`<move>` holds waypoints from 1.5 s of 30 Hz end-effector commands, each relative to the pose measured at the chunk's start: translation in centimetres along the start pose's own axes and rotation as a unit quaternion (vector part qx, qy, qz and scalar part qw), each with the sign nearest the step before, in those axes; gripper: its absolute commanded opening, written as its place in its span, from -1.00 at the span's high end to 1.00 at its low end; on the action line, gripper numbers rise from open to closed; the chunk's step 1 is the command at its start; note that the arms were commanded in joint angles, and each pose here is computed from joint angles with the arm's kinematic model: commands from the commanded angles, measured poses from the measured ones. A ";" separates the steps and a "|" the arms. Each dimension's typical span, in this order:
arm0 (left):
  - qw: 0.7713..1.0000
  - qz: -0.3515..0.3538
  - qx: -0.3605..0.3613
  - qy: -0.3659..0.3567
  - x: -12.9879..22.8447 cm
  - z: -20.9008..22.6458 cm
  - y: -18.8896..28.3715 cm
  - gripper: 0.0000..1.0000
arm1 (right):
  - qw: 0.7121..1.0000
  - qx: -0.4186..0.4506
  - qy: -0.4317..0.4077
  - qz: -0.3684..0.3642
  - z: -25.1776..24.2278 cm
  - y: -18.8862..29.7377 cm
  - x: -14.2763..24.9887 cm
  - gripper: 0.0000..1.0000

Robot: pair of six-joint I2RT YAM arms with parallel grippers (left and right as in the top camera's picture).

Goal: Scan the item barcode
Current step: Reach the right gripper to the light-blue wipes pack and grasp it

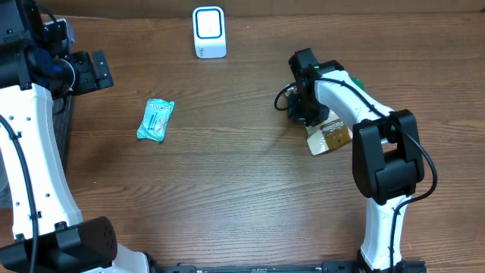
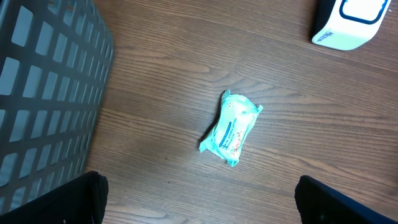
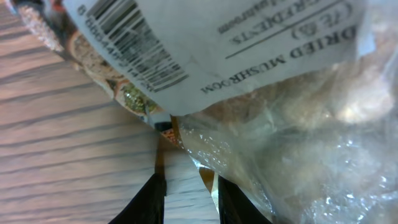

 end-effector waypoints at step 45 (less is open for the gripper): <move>1.000 -0.006 0.006 0.000 -0.1 -0.3 0.4 -0.99 | 0.941 -0.105 0.305 -0.103 22.6 5.1 5.3 0.92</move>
Point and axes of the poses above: each gripper's point midway between its finger pads, its own y axis back along the fingers, its own z axis along the line the jaws close on, x = y × z, the point moved 8 cm from there along y, back along the fingers, and after that the axes turned 5 degrees about y, right-handed, at the moved point
